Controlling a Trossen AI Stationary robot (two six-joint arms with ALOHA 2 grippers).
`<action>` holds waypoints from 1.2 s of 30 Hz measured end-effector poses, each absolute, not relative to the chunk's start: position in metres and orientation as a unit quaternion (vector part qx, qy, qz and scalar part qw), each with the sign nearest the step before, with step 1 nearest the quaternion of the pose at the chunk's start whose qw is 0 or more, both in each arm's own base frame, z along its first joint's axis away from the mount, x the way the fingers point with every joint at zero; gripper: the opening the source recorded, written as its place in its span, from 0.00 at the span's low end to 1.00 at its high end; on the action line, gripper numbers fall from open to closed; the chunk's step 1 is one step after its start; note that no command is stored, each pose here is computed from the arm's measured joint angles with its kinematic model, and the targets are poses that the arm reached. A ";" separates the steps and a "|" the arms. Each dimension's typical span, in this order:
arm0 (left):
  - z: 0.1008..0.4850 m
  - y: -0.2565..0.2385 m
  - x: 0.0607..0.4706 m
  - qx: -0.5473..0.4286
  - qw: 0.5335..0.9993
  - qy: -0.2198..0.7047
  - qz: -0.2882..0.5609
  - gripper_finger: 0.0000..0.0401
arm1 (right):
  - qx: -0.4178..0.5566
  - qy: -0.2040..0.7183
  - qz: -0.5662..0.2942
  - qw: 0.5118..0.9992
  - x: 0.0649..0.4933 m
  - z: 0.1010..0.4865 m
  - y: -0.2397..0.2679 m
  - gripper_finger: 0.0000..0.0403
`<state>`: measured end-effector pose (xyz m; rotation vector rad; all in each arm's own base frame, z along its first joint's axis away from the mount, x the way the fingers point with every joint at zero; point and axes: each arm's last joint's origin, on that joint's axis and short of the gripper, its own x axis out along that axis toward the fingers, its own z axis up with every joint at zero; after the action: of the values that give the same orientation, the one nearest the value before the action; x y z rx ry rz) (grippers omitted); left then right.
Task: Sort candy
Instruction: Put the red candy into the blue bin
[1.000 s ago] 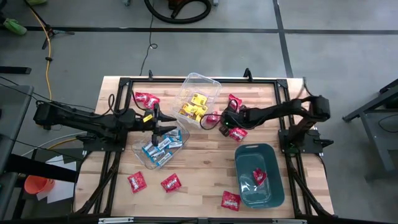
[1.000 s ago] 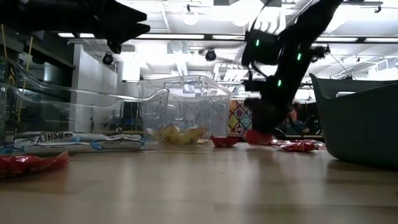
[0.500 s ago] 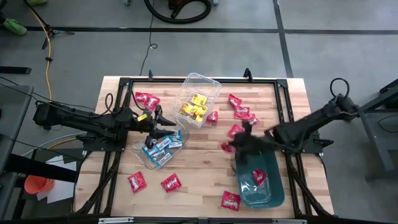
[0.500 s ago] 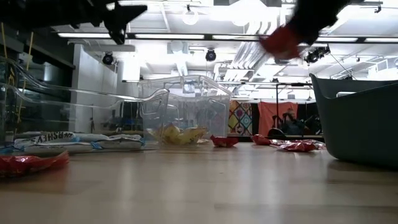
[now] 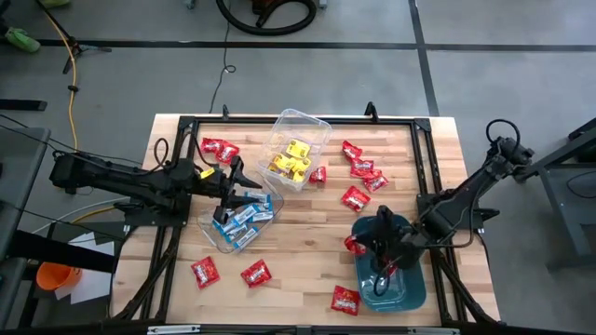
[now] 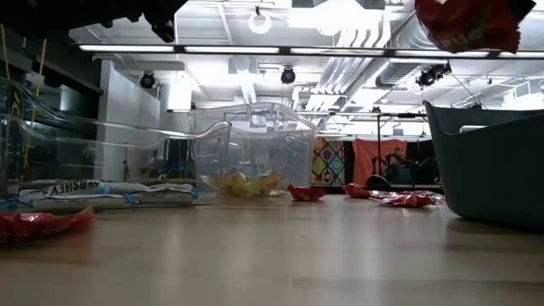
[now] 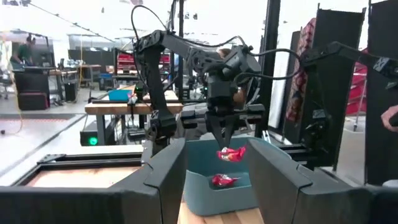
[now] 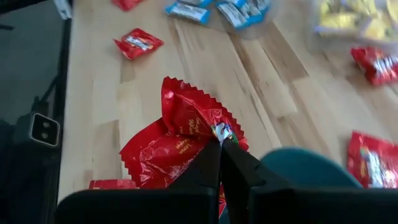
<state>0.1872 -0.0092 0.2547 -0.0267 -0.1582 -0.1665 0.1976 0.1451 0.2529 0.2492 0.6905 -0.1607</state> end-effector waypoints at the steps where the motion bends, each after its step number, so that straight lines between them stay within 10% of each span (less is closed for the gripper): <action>1: 0.255 -0.009 0.187 -0.011 0.993 -0.079 -0.083 0.38 | 0.128 0.342 -0.085 0.927 0.197 0.252 0.144 0.00; 12: 0.258 -0.009 0.187 0.010 0.992 -0.099 -0.081 0.38 | 0.189 0.489 -0.213 0.824 0.172 0.230 0.124 0.00; 26: 0.258 -0.009 0.187 -0.006 0.992 -0.096 -0.082 0.38 | 0.299 0.579 -0.126 0.748 0.179 0.230 0.128 0.01; 36: 0.256 -0.009 0.187 -0.008 0.993 -0.085 -0.083 0.38 | 0.354 0.593 -0.122 0.713 0.184 0.231 0.126 0.27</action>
<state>0.1870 -0.0091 0.2558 -0.0159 -0.1707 -0.1654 0.1840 0.1259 0.2312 0.7839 1.3136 -0.2701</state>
